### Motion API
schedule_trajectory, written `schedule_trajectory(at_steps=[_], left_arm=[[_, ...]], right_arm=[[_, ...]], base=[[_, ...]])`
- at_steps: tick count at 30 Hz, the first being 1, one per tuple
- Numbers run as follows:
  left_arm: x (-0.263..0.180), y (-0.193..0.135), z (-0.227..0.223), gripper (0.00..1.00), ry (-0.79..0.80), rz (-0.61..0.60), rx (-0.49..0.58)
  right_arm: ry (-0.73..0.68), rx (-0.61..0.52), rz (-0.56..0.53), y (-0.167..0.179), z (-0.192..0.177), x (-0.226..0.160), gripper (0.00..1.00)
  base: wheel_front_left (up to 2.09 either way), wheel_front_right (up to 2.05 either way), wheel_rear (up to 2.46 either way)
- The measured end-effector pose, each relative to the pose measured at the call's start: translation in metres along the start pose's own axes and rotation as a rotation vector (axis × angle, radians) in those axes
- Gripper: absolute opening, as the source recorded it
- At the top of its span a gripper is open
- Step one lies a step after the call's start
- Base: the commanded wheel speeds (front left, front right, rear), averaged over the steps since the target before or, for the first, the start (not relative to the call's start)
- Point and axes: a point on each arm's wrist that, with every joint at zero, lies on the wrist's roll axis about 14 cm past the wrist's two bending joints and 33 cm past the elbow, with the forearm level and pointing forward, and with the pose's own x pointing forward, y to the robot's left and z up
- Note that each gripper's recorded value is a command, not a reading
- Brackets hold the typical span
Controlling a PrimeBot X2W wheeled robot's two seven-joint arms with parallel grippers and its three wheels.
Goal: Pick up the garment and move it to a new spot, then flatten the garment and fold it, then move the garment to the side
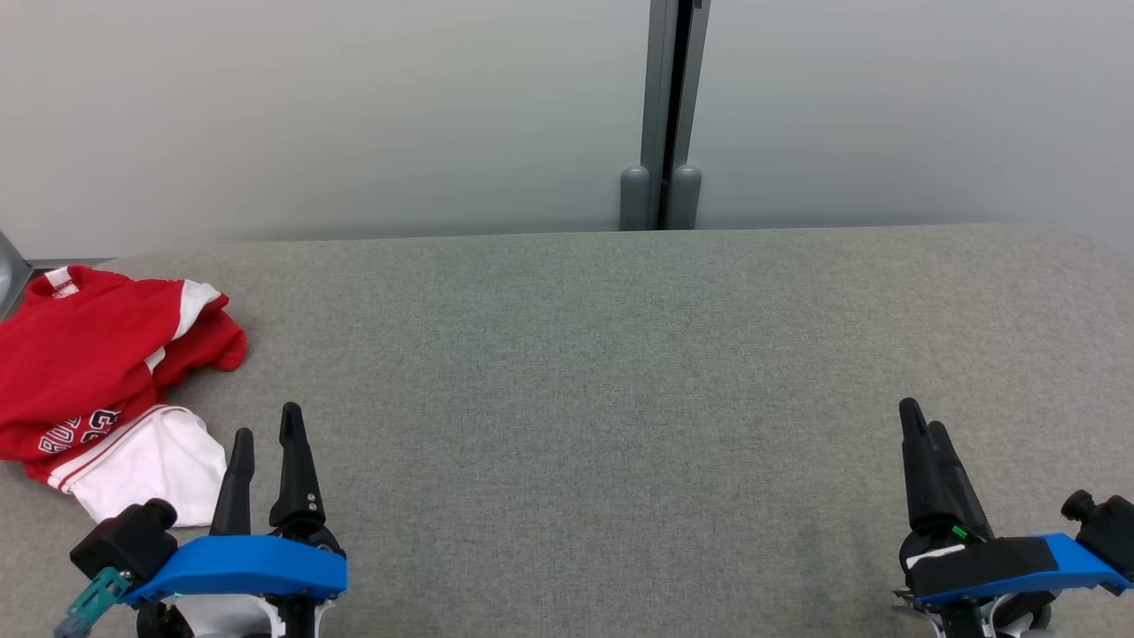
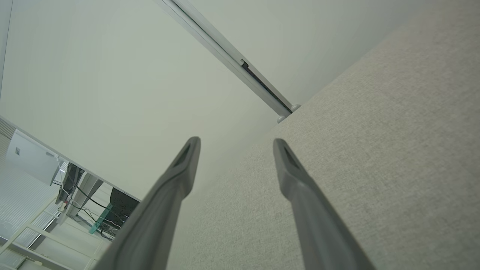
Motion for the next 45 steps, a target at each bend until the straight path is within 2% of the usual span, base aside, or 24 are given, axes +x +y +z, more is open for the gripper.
schedule_trajectory(at_steps=[17, 45], left_arm=[[-0.001, -0.006, -0.001, 1.0, -0.014, -0.03, 0.229], [-0.006, -0.003, -0.006, 1.0, -0.028, -0.04, 0.478]], right_arm=[[-0.003, -0.184, 0.035, 0.006, -0.004, -0.001, 1.0], [-0.006, -0.452, 0.095, 0.015, -0.01, -0.001, 1.0]], base=[[0.0, 0.0, 0.0], [0.0, 0.0, 0.0]])
